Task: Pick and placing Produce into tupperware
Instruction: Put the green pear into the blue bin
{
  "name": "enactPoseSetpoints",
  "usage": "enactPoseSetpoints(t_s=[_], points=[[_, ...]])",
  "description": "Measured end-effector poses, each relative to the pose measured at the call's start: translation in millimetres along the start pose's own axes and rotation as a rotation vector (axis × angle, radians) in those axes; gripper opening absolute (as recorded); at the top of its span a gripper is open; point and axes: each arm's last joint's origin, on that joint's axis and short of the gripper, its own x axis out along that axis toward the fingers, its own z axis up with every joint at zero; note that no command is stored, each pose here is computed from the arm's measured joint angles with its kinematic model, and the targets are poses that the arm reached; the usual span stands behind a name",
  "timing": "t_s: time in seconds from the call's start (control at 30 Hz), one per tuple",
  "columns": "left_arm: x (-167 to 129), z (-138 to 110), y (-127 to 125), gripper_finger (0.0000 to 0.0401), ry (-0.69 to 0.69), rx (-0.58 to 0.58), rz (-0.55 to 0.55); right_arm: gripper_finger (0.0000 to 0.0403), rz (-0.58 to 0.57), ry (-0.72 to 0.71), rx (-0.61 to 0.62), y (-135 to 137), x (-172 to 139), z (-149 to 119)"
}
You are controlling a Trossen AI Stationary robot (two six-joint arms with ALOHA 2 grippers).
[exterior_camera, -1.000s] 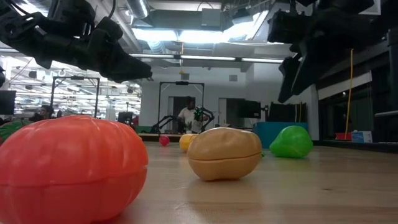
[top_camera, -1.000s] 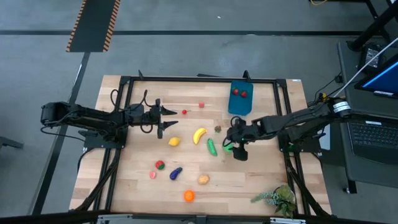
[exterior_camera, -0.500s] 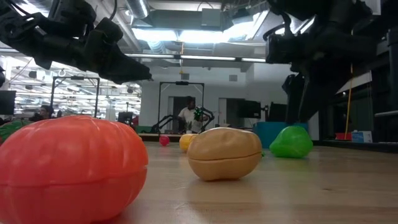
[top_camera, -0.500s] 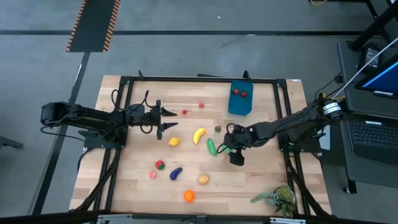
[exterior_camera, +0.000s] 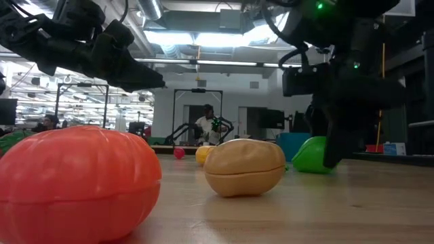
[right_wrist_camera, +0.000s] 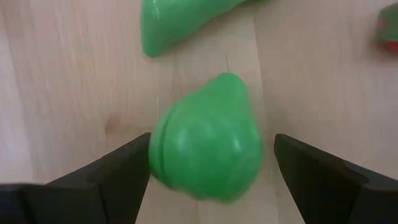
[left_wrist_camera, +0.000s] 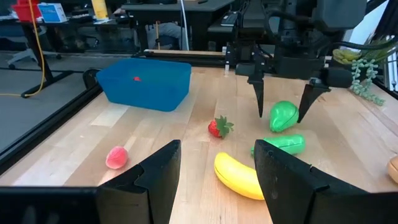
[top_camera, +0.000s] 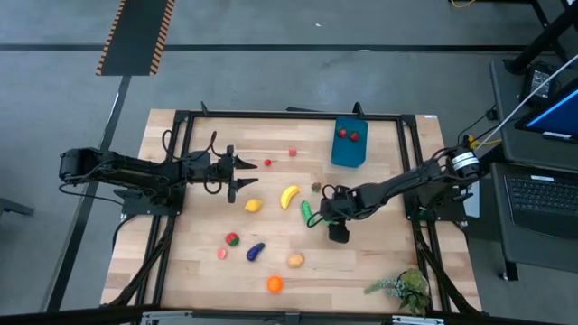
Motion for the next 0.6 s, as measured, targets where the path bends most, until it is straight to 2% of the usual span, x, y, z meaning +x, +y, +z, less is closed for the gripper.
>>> enactPoseSetpoints(t_s=[0.6], points=[[0.0, -1.8, 0.0, 0.0196, 0.019, -0.002, 0.0, 0.0331, -0.013, -0.002, -0.002, 0.6, 9.5, 1.0]])
